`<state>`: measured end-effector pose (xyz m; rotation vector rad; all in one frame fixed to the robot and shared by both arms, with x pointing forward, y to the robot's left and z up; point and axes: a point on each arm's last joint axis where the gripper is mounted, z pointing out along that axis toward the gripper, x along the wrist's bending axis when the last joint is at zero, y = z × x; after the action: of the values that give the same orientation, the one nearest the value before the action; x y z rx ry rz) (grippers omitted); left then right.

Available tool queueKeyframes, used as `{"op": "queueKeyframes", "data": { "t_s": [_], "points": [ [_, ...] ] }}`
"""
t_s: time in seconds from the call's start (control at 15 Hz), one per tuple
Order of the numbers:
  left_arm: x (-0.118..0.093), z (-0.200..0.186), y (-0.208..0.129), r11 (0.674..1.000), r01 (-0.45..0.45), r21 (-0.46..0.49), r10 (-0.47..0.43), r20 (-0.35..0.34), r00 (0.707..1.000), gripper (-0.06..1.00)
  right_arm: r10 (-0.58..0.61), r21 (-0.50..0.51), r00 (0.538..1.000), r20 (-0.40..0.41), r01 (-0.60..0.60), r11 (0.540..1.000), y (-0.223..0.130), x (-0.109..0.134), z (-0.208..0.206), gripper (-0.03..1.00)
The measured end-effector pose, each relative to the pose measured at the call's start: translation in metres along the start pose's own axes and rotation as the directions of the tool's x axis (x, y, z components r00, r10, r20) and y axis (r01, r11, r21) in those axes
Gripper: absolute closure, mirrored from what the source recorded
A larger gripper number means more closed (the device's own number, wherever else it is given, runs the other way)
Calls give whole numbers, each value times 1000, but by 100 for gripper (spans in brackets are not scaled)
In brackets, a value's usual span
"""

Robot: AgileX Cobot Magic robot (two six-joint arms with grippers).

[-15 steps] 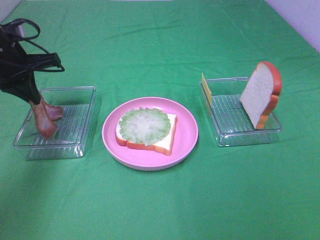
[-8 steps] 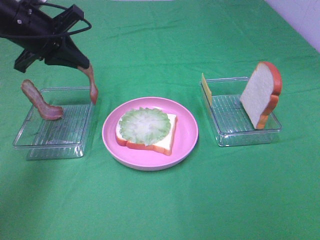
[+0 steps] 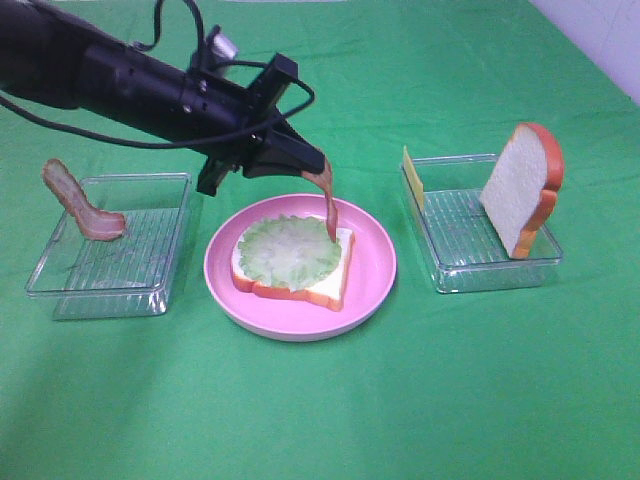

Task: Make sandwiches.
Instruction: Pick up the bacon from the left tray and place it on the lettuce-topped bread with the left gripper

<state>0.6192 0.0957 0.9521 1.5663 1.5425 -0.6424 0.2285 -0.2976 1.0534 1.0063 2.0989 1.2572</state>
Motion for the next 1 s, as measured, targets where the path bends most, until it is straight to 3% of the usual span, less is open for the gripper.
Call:
{"op": "queueKeyframes", "data": {
  "t_s": [0.27, 0.47, 0.8, 1.0],
  "points": [
    [20, 26, -11, 998, 0, 69, 3, -40, 999, 94, 0, 0, 1000, 0, 0, 1000, 0, 0, 0, 24],
    [30, 19, -7, 996, -51, 73, 58, -104, 993, 94, 0, 0, 1000, 0, 0, 1000, 0, 0, 0, 24],
    [38, -1, 4, 997, -72, 31, 77, -199, 977, 94, 0, 0, 1000, 0, 0, 1000, 0, 0, 0, 24],
    [45, -4, 3, 994, -92, 54, 103, -276, 956, 94, 0, 0, 1000, 0, 0, 1000, 0, 0, 0, 24]
  ]
}}
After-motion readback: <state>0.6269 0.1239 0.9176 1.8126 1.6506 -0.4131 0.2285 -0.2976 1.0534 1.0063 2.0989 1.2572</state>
